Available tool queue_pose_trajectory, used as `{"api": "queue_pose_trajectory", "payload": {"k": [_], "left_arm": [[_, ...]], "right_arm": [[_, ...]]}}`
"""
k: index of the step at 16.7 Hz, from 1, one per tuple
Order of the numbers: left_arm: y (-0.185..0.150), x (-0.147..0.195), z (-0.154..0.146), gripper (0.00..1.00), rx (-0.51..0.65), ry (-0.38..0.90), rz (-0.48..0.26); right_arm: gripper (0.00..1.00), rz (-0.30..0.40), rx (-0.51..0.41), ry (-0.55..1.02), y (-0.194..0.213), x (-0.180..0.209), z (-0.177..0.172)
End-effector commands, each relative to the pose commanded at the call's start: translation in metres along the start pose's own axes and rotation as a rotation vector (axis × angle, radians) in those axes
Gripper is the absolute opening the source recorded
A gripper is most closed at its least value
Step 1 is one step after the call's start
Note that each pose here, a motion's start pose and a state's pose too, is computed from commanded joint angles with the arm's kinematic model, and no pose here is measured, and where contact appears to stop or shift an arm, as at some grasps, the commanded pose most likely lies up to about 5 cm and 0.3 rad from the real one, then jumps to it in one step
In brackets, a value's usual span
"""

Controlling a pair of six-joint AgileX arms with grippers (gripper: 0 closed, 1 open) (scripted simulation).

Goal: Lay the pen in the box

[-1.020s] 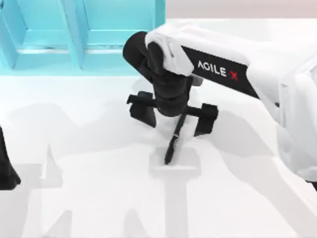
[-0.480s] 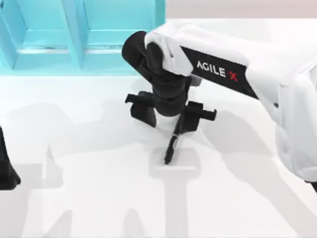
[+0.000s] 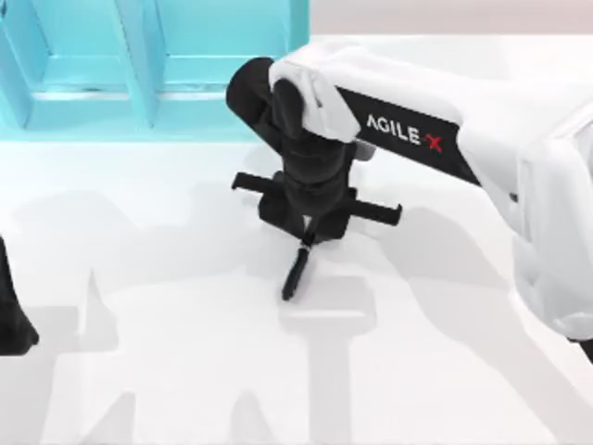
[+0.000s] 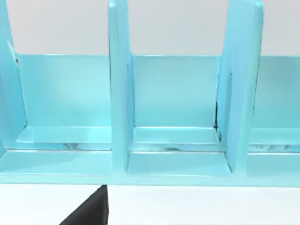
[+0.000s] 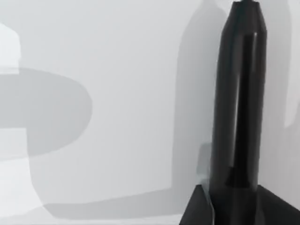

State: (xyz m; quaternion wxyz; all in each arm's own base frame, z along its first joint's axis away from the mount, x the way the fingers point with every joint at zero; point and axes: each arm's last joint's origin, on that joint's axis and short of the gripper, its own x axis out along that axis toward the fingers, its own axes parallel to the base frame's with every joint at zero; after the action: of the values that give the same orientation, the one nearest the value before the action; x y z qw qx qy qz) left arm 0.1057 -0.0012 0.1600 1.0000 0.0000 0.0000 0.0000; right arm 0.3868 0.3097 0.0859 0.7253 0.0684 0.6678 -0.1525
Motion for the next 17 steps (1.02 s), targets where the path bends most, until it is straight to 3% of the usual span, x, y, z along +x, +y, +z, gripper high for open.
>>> {"api": "queue_pose_trajectory", "payload": {"k": [4,5,10,17], "left_arm": [[0.0,0.0,0.0,1.0,0.0,0.0,0.0],[0.0,0.0,0.0,1.0,0.0,0.0,0.0],[0.0,0.0,0.0,1.0,0.0,0.0,0.0],[0.0,0.0,0.0,1.0,0.0,0.0,0.0]], "right_arm": [[0.0,0.0,0.0,0.0,0.0,0.0,0.0],[0.0,0.086,0.02,-0.022,0.006,-0.029,-0.001],[0.0,0.059,0.003,-0.008,0.011,-0.041,-0.001],[0.0,0.089,0.016,-0.025,0.003,-0.112,0.008]]}}
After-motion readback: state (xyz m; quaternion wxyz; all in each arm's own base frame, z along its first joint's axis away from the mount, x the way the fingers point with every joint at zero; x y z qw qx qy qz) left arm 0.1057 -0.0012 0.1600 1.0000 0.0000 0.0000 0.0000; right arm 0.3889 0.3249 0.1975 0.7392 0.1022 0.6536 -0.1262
